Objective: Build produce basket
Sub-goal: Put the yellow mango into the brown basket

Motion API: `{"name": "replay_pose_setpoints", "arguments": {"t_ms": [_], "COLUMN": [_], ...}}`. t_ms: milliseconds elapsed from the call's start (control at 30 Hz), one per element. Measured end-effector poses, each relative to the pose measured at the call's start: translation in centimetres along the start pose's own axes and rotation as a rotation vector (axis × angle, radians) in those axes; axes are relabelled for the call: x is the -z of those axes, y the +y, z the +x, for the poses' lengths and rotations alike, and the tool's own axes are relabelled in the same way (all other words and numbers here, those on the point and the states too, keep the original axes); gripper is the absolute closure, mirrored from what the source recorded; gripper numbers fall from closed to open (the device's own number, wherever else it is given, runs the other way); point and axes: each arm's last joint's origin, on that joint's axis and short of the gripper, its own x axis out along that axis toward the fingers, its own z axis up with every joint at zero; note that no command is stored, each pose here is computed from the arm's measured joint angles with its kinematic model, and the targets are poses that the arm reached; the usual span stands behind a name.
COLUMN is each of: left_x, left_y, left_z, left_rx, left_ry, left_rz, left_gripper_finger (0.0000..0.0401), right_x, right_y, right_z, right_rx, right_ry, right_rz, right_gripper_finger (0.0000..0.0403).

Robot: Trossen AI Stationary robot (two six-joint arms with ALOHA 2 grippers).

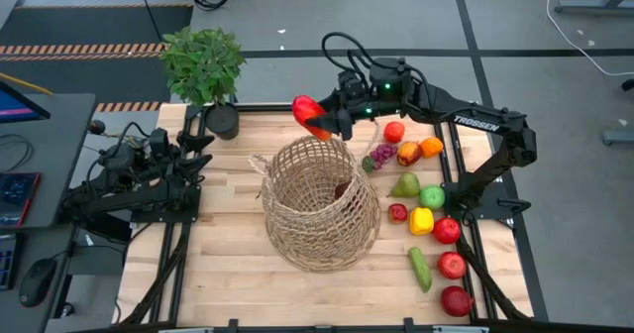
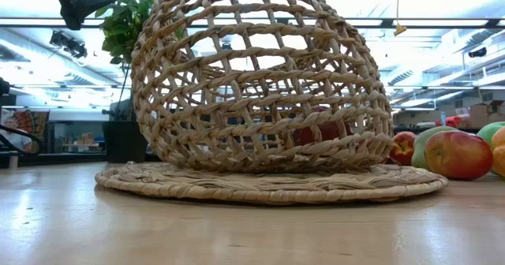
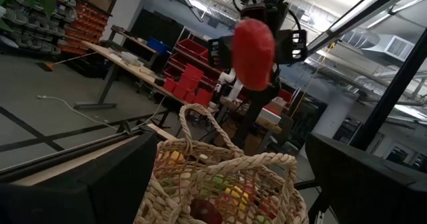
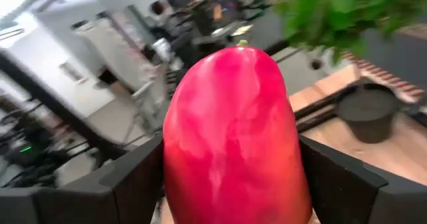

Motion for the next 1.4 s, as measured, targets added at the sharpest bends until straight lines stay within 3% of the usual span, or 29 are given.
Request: {"name": "replay_pose_setpoints", "arguments": {"t_ms": [100, 233, 333, 633, 733, 867, 1100, 1400], "left_x": [0.0, 0.0, 0.0, 0.0, 0.0, 0.0, 0.0, 0.0], "left_y": [0.0, 0.0, 0.0, 0.0, 0.0, 0.0, 0.0, 0.0], "left_z": [0.0, 0.0, 0.0, 0.0, 0.0, 0.0, 0.0, 0.0], "left_rx": [0.0, 0.0, 0.001, 0.001, 0.001, 0.001, 0.0, 0.0], "left_ry": [0.0, 0.0, 0.0, -0.001, 0.0, 0.0, 0.0, 0.0], "left_rz": [0.0, 0.0, 0.0, 0.0, 0.0, 0.0, 0.0, 0.0], "left_gripper_finger": [0.0011, 0.0011, 0.0011, 0.0011, 0.0011, 0.0011, 0.0011, 0.0011], "right_x": [0.0, 0.3, 1.4, 5.5, 6.0, 6.0, 7.8, 10.0], "right_y": [-0.2, 0.2, 0.3, -2.3, -2.3, -1.7, -1.2, -1.2], "right_z": [0.0, 0.7, 1.9, 6.5, 7.5, 8.5, 10.7, 12.2], "right_rx": [0.036, -0.089, -0.106, -0.058, -0.031, 0.025, 0.073, 0.016], "right_ry": [-0.008, 0.034, 0.102, 0.371, 0.459, 0.54, 0.655, 0.748], "right_rz": [0.029, -0.035, -0.025, 0.102, 0.084, -0.056, -0.409, -0.771], "right_gripper_finger": [0.0082, 0.0082, 0.0082, 0.0082, 0.0082, 0.0082, 0.0082, 0.0082]}}
